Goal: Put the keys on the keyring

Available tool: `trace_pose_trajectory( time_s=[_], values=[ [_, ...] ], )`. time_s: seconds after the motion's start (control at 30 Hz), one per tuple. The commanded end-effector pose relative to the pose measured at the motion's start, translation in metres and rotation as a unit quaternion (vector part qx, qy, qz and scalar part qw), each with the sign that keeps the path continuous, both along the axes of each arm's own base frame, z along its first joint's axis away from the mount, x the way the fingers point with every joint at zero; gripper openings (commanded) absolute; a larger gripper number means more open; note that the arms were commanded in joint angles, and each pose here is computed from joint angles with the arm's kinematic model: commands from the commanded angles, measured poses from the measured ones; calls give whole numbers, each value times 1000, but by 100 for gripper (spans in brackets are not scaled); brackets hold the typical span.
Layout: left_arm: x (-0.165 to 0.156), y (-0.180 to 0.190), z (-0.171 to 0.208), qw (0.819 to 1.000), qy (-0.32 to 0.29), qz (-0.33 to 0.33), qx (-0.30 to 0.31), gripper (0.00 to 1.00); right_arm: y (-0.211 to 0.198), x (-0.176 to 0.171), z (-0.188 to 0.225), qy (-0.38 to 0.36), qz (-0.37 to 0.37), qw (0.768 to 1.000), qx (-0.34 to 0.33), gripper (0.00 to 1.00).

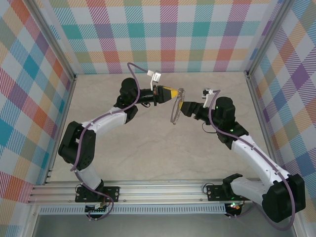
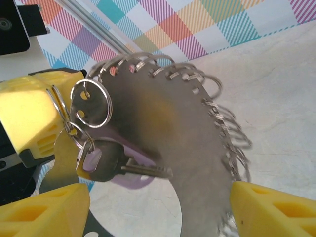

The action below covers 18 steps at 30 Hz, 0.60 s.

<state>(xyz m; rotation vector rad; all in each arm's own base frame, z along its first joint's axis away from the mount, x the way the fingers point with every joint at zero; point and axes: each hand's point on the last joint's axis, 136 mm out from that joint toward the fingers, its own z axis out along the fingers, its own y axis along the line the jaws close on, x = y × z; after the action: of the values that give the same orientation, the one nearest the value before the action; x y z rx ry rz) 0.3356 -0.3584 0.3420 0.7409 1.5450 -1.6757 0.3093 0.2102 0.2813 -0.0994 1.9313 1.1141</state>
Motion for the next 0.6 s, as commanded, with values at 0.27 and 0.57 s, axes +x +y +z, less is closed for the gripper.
trace_pose_trajectory(
  time_s=[0.27, 0.57],
  values=[
    [-1, -1, 10, 1000, -21, 2, -20, 0, 11, -3, 7, -32, 8, 999, -24, 70],
    [0, -1, 10, 1000, -19, 2, -23, 0, 28, 7, 13, -41, 21, 999, -26, 65]
  ],
)
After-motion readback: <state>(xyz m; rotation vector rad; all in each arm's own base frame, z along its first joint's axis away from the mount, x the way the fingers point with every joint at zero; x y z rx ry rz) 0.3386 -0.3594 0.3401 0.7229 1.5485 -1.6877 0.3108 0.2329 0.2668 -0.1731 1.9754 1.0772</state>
